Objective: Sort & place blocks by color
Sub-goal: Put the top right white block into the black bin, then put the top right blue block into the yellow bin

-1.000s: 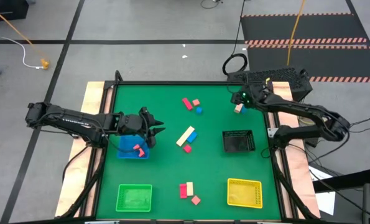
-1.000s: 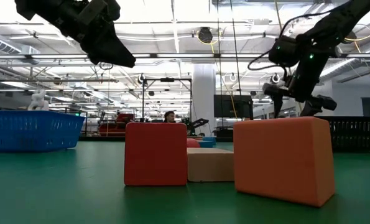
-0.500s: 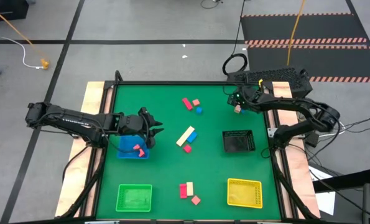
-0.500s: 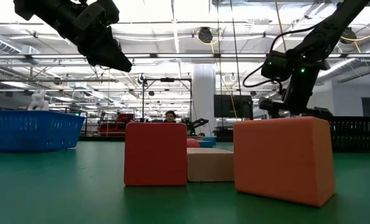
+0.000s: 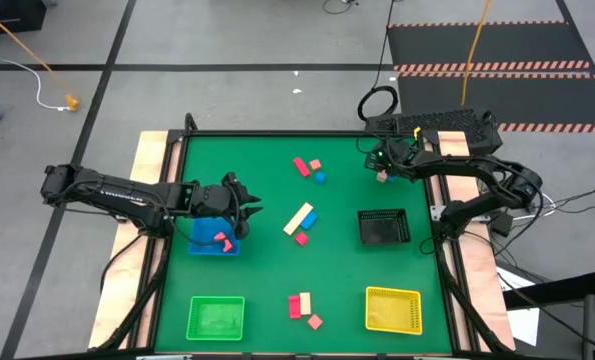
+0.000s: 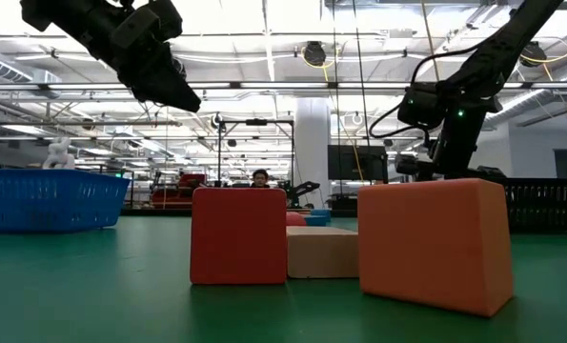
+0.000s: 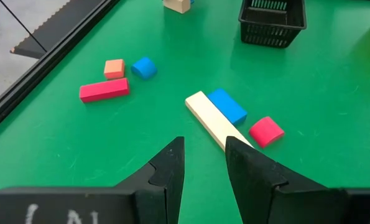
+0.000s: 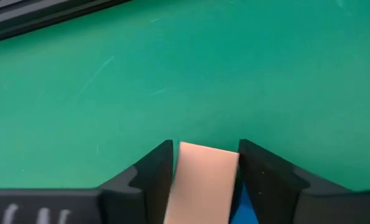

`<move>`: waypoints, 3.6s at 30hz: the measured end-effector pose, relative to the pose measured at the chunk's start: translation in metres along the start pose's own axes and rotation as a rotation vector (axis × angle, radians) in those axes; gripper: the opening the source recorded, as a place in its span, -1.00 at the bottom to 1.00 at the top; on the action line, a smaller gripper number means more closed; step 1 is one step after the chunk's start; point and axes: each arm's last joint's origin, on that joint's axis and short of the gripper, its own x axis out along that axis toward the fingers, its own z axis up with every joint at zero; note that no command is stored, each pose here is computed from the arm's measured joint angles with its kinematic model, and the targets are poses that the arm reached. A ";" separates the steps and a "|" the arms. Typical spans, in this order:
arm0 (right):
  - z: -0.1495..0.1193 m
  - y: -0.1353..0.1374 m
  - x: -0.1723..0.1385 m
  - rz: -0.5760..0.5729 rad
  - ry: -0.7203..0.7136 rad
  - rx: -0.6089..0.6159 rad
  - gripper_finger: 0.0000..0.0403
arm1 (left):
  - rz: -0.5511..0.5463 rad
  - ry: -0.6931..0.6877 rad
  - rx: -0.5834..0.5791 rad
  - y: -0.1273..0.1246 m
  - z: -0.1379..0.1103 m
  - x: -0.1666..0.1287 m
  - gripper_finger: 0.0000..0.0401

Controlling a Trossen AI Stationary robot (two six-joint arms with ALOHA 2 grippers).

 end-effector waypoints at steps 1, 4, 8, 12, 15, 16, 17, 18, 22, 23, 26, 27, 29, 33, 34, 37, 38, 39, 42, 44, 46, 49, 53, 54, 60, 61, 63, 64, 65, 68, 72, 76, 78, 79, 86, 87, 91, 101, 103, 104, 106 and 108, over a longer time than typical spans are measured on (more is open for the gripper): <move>0.000 0.000 0.000 0.003 -0.002 0.001 -0.23 | 0.000 0.000 0.000 0.000 0.000 0.000 -0.41; 0.001 0.001 0.000 0.014 -0.008 0.006 -0.34 | 0.000 0.000 0.001 0.000 0.000 0.000 -0.41; 0.002 0.003 0.000 0.028 -0.016 0.001 -0.39 | 0.000 0.000 0.002 0.000 0.000 0.000 -0.41; 0.003 0.005 0.000 0.046 -0.026 -0.008 -0.39 | 0.003 0.016 0.007 0.000 -0.002 0.000 -0.41; 0.003 0.006 0.000 0.069 -0.018 -0.016 -0.40 | 0.004 0.024 0.009 0.000 -0.002 0.000 -0.41; 0.003 0.007 -0.001 0.087 -0.012 -0.018 -0.40 | 0.004 0.027 0.008 0.000 -0.003 0.000 -0.41; 0.004 0.008 -0.002 0.110 -0.006 -0.016 -0.40 | 0.005 0.029 0.008 0.000 -0.003 0.000 -0.41; 0.005 0.010 -0.003 0.134 -0.010 -0.011 -0.40 | 0.005 0.028 0.008 0.000 -0.003 0.000 -0.41; 0.011 0.020 -0.014 0.282 -0.037 -0.022 -0.41 | 0.005 0.028 0.008 0.000 -0.003 0.000 -0.41; 0.013 0.023 -0.017 0.331 -0.051 -0.040 -0.41 | 0.005 0.028 0.007 0.000 -0.003 0.000 -0.41; 0.016 0.033 -0.030 0.498 -0.057 -0.100 -0.41 | 0.005 0.028 0.007 0.000 -0.003 0.000 -0.41; 0.016 0.036 -0.034 0.559 -0.054 -0.117 -0.41 | 0.005 0.028 0.006 0.000 -0.003 0.000 -0.41; 0.014 0.043 -0.045 0.684 -0.032 -0.162 -0.41 | 0.005 0.028 0.002 0.000 -0.003 0.000 -0.41; 0.003 0.053 -0.068 0.856 0.001 -0.239 -0.41 | 0.005 0.027 0.001 0.000 -0.003 0.000 -0.41; 0.000 0.054 -0.074 0.888 0.009 -0.256 -0.41 | 0.005 0.027 0.001 0.000 -0.003 0.000 -0.41; -0.014 0.057 -0.090 0.959 0.041 -0.310 -0.41 | 0.005 0.027 0.001 0.000 -0.003 0.000 -0.41; -0.019 0.058 -0.095 0.980 0.053 -0.330 -0.41 | 0.005 0.028 0.001 0.000 -0.003 0.000 -0.41; -0.025 0.059 -0.101 1.005 0.063 -0.349 -0.41 | 0.005 0.028 0.001 0.000 -0.003 0.000 -0.41; -0.043 0.062 -0.113 1.059 0.108 -0.415 -0.41 | 0.005 0.027 0.003 0.001 -0.003 0.000 -0.41; -0.055 0.063 -0.120 1.086 0.141 -0.460 -0.41 | 0.005 0.026 0.008 0.000 -0.003 0.000 -0.41; -0.065 0.063 -0.125 1.112 0.170 -0.496 -0.41 | 0.005 0.026 0.009 0.001 -0.003 0.000 -0.41; -0.077 0.062 -0.131 1.134 0.229 -0.550 -0.40 | 0.005 0.026 0.010 0.001 -0.003 0.000 -0.41; -0.085 0.054 -0.136 1.110 0.307 -0.601 -0.39 | 0.005 0.026 0.014 0.000 -0.003 0.000 -0.41; -0.086 0.050 -0.135 1.078 0.325 -0.614 -0.39 | 0.005 0.026 0.018 0.001 -0.003 0.000 -0.41; -0.080 0.026 -0.132 0.879 0.353 -0.639 -0.38 | 0.004 0.012 0.036 0.000 -0.001 0.000 -0.41; -0.079 0.022 -0.132 0.851 0.349 -0.639 -0.38 | 0.004 0.012 0.036 0.000 -0.001 0.000 -0.41; -0.076 0.013 -0.133 0.803 0.349 -0.642 -0.38 | 0.003 0.008 0.034 0.000 -0.001 0.000 -0.41; -0.075 0.010 -0.134 0.788 0.348 -0.643 -0.38 | 0.003 0.008 0.035 0.000 -0.001 0.000 -0.41; -0.073 0.006 -0.135 0.769 0.341 -0.642 -0.38 | 0.003 0.008 0.034 0.000 -0.001 0.000 -0.41; -0.072 -0.004 -0.135 0.704 0.344 -0.654 -0.38 | 0.003 0.005 0.030 0.000 -0.001 0.000 -0.41; -0.073 -0.013 -0.133 0.632 0.377 -0.677 -0.38 | 0.001 -0.004 0.028 0.000 0.000 0.000 -0.41; -0.074 -0.019 -0.131 0.560 0.413 -0.688 -0.38 | 0.000 -0.011 0.027 0.000 0.001 0.000 -0.41; -0.075 -0.022 -0.129 0.527 0.430 -0.683 -0.38 | 0.000 -0.011 0.028 0.000 0.001 0.000 -0.41; -0.075 -0.023 -0.129 0.516 0.436 -0.680 -0.38 | 0.000 -0.011 0.028 0.000 0.001 0.000 -0.41; -0.075 -0.024 -0.129 0.480 0.465 -0.588 -0.31 | 0.000 -0.010 0.034 0.000 0.001 0.000 -0.41; -0.075 -0.024 -0.129 0.476 0.468 -0.575 -0.28 | 0.000 -0.010 0.037 0.000 0.001 0.000 -0.41; -0.075 -0.025 -0.128 0.453 0.482 -0.541 -0.11 | 0.000 -0.010 0.041 0.000 0.001 0.000 -0.41; -0.075 -0.020 -0.130 0.507 0.465 -0.526 0.22 | 0.000 -0.010 0.042 0.000 0.001 0.000 -0.41; -0.074 -0.017 -0.131 0.546 0.451 -0.522 0.23 | 0.000 -0.010 0.042 0.000 0.001 0.000 -0.41; -0.074 -0.015 -0.132 0.564 0.443 -0.522 0.23 | 0.000 -0.010 0.042 0.000 0.001 0.000 -0.41; -0.073 -0.012 -0.133 0.598 0.421 -0.517 0.23 | 0.001 -0.010 0.042 0.000 0.001 0.000 -0.41; -0.069 -0.008 -0.133 0.613 0.362 -0.501 0.23 | 0.000 -0.012 0.042 0.000 0.001 0.000 -0.41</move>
